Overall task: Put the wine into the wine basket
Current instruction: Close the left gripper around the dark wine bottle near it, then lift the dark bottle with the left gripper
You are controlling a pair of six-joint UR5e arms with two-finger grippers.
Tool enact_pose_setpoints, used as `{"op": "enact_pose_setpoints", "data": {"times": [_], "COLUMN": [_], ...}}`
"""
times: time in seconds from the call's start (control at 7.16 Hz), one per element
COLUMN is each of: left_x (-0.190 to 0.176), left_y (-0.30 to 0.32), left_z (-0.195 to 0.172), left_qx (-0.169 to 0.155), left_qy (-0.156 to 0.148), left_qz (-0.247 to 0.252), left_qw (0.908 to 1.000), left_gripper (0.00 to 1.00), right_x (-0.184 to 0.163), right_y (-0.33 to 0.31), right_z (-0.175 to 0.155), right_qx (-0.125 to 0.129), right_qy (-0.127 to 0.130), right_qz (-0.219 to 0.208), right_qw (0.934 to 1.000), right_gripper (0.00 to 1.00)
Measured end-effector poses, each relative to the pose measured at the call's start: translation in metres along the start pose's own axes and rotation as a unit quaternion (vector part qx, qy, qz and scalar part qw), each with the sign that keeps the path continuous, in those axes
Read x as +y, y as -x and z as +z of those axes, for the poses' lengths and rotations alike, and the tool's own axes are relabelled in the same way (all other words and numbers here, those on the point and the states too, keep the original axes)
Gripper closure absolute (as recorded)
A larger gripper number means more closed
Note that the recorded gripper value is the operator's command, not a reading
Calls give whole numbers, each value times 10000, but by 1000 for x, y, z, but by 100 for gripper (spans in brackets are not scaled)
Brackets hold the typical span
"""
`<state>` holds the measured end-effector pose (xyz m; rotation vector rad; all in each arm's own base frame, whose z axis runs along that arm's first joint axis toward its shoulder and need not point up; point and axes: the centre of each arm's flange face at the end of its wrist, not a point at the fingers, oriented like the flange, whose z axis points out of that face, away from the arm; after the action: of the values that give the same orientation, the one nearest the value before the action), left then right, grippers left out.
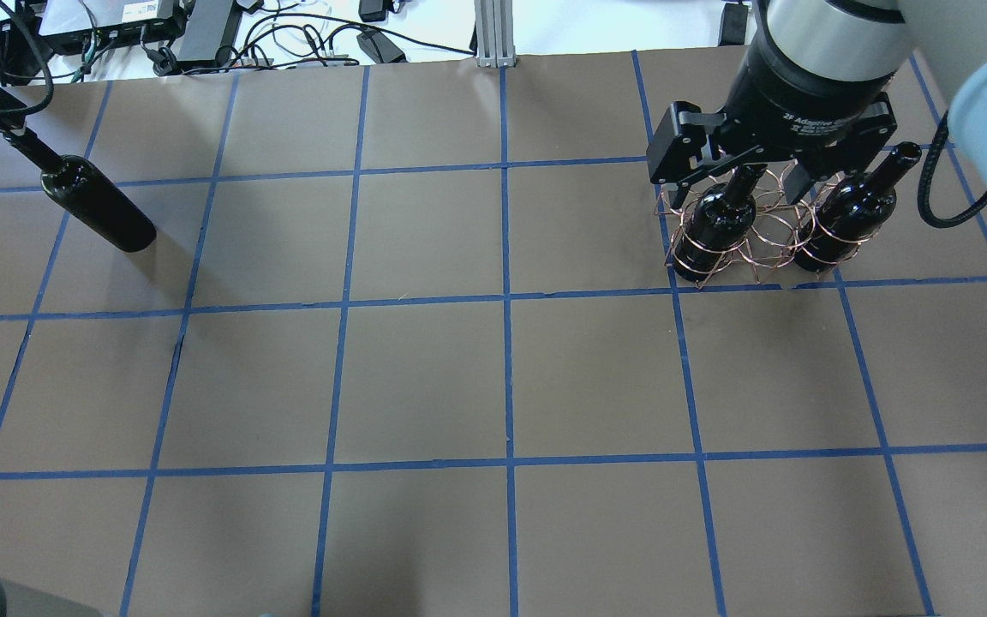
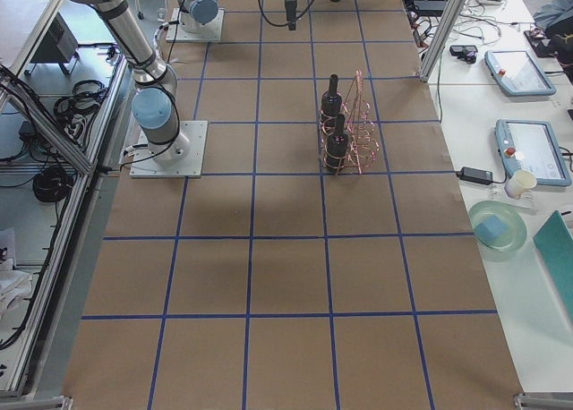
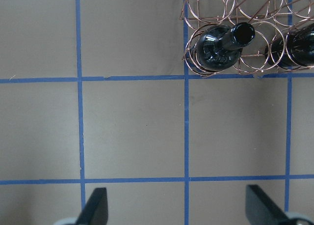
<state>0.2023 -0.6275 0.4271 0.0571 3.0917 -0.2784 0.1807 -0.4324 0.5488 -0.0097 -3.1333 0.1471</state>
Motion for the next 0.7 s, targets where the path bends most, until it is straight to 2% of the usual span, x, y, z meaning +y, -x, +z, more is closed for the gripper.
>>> {"op": "enact_pose_setpoints", "data": {"times": [0.28, 0.7], "left_x": [-10, -18], "left_y": [8, 12], "left_z": [30, 55], "left_qx": [37, 125], "left_qy": [-14, -41], "left_qz": [107, 112], "left_qw": [9999, 9999], "left_gripper": [11, 24], "right_x": [0, 0], "right_y": [0, -1], "right_z": [0, 0], "right_qx": [15, 54], "right_qy": [-3, -7], "right_qz": [0, 7], "right_qw": [10000, 10000], "right_gripper": [0, 0]}}
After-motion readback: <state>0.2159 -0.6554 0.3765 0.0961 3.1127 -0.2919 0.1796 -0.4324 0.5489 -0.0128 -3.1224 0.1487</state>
